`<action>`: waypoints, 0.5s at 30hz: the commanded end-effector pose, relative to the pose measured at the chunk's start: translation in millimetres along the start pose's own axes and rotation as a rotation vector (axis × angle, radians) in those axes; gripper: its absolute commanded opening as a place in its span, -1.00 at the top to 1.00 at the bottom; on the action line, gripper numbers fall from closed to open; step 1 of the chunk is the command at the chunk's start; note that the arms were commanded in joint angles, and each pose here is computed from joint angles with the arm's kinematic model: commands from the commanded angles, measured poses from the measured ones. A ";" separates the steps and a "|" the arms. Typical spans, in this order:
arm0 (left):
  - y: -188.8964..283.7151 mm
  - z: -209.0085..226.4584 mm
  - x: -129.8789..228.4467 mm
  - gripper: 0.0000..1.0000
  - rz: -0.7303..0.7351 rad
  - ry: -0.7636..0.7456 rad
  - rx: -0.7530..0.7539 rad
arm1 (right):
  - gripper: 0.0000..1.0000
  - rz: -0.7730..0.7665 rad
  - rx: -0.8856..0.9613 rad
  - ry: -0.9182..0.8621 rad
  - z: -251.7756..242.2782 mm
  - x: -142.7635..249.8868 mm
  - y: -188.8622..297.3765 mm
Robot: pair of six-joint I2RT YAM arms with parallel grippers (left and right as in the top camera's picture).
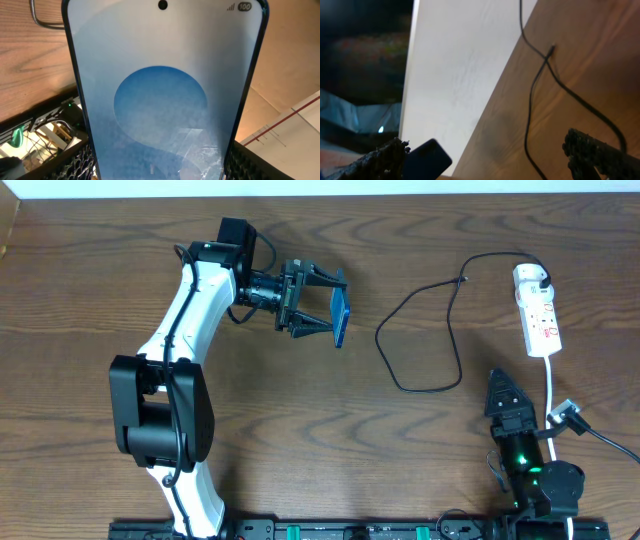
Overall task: Plug charger to phone and switch on socket
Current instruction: 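Reach the right gripper to the phone's top edge and grasp it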
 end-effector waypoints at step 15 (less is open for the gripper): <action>3.8 -13.1 11.3 -0.29 0.012 -0.057 0.033 | -0.99 -0.031 -0.197 0.571 70.3 -14.2 -1.6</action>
Point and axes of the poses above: each gripper's point midway between its finger pads, its own y axis back along the fingers, its own z axis along the line the jaws close on, x = y × z, the point moved 4 cm from there along y, back along the fingers
